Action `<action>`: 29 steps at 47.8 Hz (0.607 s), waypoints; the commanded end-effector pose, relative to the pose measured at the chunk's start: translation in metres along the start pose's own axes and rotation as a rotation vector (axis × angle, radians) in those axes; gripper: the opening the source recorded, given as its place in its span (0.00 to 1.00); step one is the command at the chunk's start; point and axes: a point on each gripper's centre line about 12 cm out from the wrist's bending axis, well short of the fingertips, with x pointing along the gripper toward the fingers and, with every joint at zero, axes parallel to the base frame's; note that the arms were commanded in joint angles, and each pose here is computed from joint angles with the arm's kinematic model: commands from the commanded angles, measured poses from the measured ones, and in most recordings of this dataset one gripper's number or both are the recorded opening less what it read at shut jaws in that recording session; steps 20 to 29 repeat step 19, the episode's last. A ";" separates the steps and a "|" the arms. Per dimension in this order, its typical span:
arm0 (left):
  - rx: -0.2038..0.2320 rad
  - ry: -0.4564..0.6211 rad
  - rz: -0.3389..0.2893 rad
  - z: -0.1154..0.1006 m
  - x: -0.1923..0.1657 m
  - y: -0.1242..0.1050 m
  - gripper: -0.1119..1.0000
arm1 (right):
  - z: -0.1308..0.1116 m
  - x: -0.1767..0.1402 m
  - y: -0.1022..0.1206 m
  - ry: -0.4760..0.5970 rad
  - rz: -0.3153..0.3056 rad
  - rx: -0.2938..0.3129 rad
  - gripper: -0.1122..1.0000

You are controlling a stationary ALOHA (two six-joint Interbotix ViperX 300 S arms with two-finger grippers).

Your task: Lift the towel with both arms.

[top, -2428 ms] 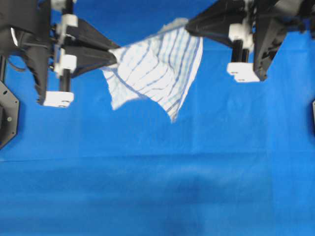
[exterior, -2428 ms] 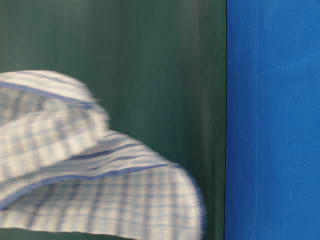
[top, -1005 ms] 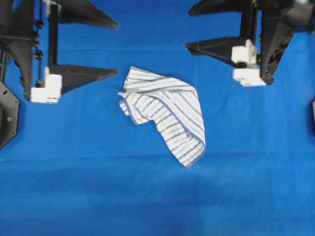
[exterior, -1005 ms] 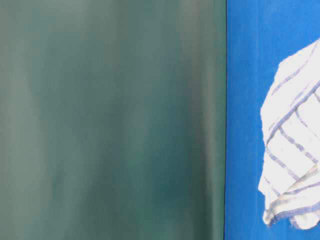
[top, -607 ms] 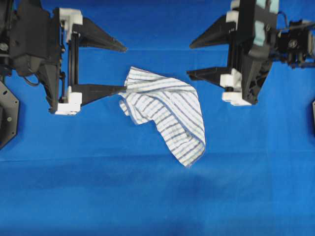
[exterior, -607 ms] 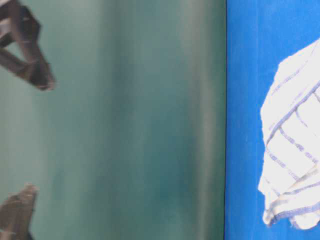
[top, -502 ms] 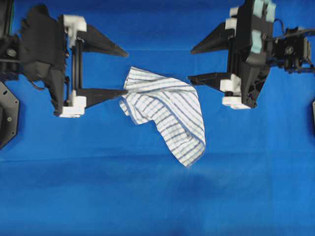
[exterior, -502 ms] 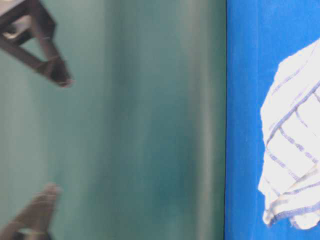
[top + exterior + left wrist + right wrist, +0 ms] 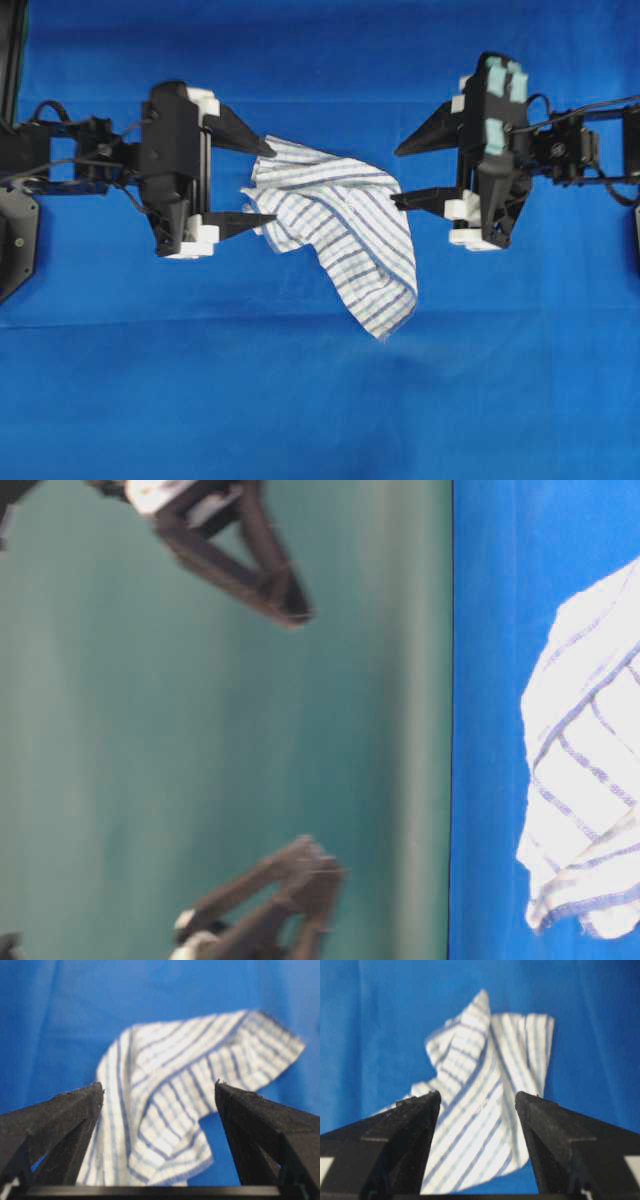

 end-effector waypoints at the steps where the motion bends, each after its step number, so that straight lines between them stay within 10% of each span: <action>1: 0.001 -0.003 0.000 -0.004 0.007 -0.001 0.90 | -0.003 0.005 0.002 -0.008 0.009 0.005 0.68; 29: 0.000 0.098 -0.009 -0.049 0.041 -0.006 0.89 | -0.041 0.042 0.003 0.069 0.021 0.010 0.68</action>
